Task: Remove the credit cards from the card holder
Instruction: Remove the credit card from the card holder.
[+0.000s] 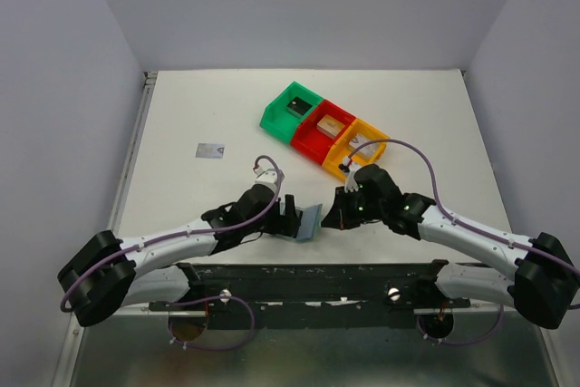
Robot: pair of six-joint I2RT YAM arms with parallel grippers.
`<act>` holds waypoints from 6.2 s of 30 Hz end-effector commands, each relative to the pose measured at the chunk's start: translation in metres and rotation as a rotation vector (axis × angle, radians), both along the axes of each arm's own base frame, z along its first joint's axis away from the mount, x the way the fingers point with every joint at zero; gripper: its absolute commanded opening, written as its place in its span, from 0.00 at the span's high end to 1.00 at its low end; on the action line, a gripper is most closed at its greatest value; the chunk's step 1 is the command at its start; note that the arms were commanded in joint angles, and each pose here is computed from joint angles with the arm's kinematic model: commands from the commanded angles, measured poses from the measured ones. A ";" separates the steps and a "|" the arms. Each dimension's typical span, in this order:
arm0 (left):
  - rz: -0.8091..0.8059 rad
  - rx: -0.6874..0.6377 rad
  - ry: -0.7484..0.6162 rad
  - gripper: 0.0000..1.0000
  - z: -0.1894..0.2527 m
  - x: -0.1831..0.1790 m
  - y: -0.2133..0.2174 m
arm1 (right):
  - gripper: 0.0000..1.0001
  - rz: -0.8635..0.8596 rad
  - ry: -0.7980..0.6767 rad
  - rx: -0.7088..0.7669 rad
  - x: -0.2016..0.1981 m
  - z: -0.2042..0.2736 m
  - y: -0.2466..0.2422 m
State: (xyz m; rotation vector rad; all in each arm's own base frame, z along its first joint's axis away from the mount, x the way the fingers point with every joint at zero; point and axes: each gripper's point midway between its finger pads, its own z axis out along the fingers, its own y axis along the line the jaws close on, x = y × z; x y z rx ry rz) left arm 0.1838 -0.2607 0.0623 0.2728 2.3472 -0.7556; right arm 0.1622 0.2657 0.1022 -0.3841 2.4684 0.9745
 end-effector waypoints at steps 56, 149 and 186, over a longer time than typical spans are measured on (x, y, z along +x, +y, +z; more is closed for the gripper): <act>0.038 0.005 0.006 0.68 -0.027 -0.005 0.012 | 0.59 -0.039 0.133 0.205 0.016 -0.014 0.052; 0.105 0.048 0.039 0.62 -0.045 -0.017 0.039 | 0.59 -0.140 0.289 0.191 0.028 -0.077 0.065; 0.131 -0.066 -0.139 0.81 0.009 0.009 0.031 | 0.59 -0.124 0.271 0.198 0.029 -0.074 0.066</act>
